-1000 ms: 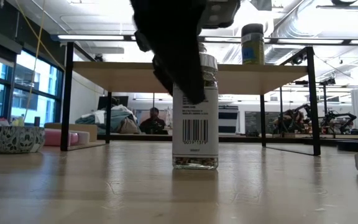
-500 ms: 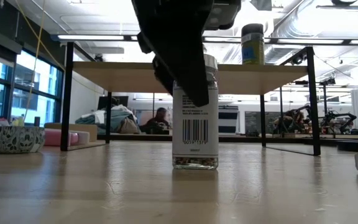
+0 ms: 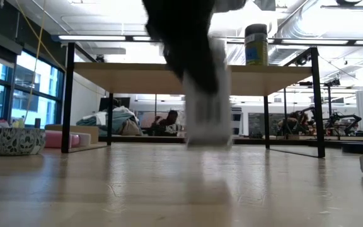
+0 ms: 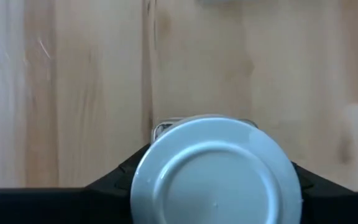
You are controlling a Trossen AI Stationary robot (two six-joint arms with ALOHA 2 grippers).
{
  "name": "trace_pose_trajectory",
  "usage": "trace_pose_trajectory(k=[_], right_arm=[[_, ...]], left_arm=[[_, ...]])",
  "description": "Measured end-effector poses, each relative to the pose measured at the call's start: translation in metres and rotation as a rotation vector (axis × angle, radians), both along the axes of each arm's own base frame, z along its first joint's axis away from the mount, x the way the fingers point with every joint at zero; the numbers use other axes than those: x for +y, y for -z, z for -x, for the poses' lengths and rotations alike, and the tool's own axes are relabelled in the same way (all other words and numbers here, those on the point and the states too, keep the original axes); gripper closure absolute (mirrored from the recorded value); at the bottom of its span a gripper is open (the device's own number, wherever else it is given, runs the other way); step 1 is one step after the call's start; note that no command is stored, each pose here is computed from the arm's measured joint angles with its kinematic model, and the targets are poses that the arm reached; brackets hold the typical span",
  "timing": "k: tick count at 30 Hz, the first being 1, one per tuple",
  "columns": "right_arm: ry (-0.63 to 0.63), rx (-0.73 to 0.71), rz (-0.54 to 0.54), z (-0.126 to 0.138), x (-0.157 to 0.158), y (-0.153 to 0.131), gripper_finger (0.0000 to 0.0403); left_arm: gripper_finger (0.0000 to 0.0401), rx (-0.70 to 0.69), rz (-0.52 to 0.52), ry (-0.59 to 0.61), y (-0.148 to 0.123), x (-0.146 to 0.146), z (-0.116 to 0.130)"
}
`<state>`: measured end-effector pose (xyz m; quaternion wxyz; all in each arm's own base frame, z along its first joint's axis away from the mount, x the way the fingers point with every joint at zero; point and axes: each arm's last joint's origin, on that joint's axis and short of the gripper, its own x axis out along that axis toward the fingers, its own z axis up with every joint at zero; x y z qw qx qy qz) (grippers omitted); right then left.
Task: Shelf spices
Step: Put the white seasoning bottle on the shelf
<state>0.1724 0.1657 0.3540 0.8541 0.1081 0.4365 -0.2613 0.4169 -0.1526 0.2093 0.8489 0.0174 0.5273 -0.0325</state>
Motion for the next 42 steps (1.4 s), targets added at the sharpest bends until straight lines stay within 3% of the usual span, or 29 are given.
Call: trace_pose_trajectory(k=[9,14,19,23,28,36,42], right_arm=[[-0.008,0.052,-0.046,0.001,0.001,0.001,0.0155],[-0.005,0.047,-0.044,0.001,0.001,0.001,0.0155],[-0.003,0.044,-0.045,0.001,0.001,0.001,0.0155],[0.029,0.007,-0.045,0.0,0.001,0.001,0.0155],[0.07,-0.016,-0.079,0.0,0.002,0.0,0.0155],[0.156,-0.045,-0.125,-0.003,0.0,0.0,0.0155],[0.221,-0.06,-0.134,-0.011,-0.009,0.001,0.0155]], left_arm=[[0.0215,-0.225,0.01,0.033,-0.094,0.004,0.026],[0.0215,-0.369,-0.029,-0.054,-0.154,0.019,0.065],[0.0215,-0.412,-0.137,-0.162,-0.189,0.047,0.101],[0.0215,-0.291,-0.177,-0.146,-0.191,0.072,0.116],[0.0215,-0.103,-0.224,-0.028,-0.182,0.102,0.121],[0.0215,-0.048,-0.292,0.113,-0.171,0.152,0.103],[0.0215,0.031,-0.16,0.133,-0.144,0.177,0.08]])
